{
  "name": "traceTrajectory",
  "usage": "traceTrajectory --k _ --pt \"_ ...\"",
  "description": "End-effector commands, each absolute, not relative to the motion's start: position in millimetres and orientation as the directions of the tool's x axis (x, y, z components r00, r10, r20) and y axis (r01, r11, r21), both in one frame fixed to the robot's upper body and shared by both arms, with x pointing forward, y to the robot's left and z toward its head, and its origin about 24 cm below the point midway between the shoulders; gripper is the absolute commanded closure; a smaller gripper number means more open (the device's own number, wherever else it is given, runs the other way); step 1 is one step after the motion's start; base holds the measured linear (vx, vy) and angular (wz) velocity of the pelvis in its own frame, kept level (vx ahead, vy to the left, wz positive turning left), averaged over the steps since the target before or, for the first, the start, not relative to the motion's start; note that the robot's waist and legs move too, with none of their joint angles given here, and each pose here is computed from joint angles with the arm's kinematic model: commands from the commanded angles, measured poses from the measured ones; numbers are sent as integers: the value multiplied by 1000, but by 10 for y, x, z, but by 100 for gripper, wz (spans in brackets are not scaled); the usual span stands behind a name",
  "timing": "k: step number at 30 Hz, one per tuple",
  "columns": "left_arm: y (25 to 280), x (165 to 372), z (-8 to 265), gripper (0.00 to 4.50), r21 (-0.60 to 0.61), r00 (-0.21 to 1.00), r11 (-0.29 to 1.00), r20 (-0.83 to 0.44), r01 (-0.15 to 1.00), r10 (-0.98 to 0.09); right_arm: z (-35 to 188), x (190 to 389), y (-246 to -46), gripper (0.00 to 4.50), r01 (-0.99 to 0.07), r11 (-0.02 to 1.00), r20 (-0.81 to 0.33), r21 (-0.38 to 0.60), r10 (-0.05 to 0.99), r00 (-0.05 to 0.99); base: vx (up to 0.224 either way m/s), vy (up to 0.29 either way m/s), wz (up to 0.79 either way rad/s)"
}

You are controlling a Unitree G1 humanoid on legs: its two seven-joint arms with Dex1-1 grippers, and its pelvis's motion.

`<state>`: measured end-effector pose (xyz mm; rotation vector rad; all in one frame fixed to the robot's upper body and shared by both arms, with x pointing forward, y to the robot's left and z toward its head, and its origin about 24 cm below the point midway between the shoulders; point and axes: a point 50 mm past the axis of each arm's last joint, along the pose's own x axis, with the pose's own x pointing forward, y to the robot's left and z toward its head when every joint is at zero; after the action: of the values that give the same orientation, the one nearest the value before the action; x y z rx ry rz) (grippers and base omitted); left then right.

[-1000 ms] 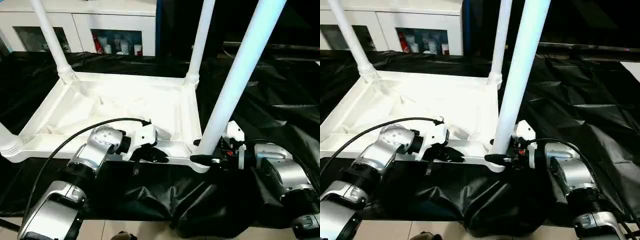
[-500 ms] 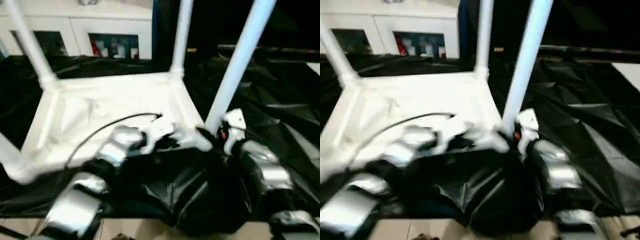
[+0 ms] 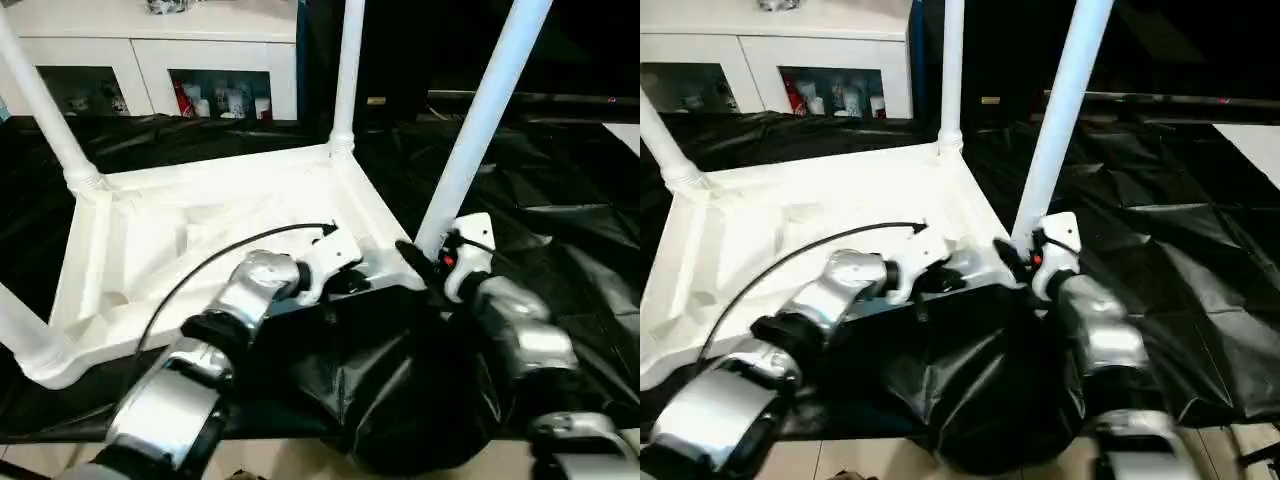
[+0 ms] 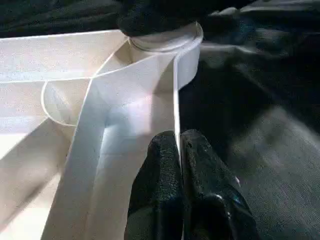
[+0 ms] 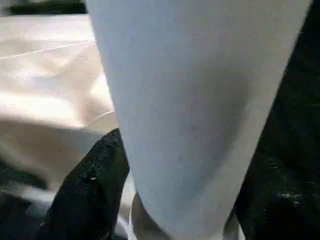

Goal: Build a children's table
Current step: Rotate leg to tighten

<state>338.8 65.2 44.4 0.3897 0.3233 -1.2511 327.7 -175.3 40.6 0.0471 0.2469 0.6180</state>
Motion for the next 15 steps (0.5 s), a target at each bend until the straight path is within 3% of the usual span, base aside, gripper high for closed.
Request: traceTrajectory --k 1,11,15 --pt "603 3287 514 450 112 130 91 -405 989 -905 453 3178 -1662 154 -746 652 -222 136 754 618 0 0 0" --pt "980 3184 559 450 34 -44 -65 -435 997 -900 526 2992 -1977 154 -884 456 -347 106 849 397 0 0 0" --pt "1043 3182 585 450 25 -57 -76 -438 997 -897 557 2990 -2002 154 -892 437 -347 117 859 376 0 0 0"
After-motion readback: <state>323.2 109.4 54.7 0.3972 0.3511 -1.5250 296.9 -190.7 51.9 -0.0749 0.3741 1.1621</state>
